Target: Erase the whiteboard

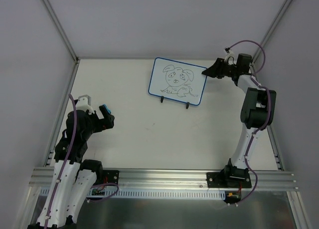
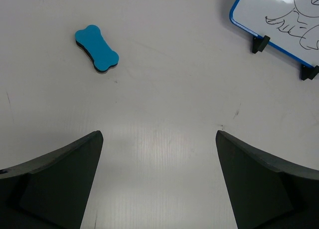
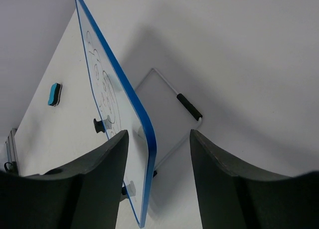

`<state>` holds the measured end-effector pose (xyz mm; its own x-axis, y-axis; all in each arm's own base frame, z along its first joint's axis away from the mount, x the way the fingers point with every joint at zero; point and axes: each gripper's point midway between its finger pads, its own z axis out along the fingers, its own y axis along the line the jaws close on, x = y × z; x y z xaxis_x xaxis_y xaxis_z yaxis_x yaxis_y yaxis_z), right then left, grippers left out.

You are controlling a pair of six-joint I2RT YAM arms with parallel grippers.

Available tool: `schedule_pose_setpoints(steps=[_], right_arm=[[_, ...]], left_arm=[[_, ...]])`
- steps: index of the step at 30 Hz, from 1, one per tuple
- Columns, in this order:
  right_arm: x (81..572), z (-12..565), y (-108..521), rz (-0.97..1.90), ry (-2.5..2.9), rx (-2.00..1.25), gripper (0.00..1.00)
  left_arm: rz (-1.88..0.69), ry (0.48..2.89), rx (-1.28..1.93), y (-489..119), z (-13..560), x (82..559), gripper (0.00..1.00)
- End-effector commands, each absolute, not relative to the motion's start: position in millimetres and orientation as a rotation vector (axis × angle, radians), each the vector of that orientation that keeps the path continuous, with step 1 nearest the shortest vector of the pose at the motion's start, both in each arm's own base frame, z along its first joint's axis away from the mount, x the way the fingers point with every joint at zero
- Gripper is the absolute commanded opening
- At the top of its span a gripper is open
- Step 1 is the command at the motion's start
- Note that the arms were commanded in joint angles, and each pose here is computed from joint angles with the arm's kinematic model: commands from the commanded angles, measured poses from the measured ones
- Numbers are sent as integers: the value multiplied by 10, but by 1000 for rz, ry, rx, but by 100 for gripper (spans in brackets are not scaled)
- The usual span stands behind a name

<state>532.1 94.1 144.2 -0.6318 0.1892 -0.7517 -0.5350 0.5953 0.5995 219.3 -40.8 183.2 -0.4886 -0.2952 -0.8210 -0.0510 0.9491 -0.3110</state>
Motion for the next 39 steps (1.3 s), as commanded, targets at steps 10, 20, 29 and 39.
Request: schedule_pose_setpoints(steps=[10, 20, 29, 39], right_arm=[[5285, 1649, 1059, 1237, 1876, -406, 47], [5246, 1641, 1086, 1278, 1869, -424, 14], [5190, 1951, 1124, 1324, 1803, -473, 0], [5170, 2647, 1164, 1333, 1638, -480, 0]], left_arm=[[-324, 2034, -198, -461, 1914, 2249, 99], [-328, 2037, -196, -469, 1908, 2246, 99], [-333, 2040, -193, -477, 1898, 2248, 99], [-334, 2042, -196, -478, 1895, 2253, 99]])
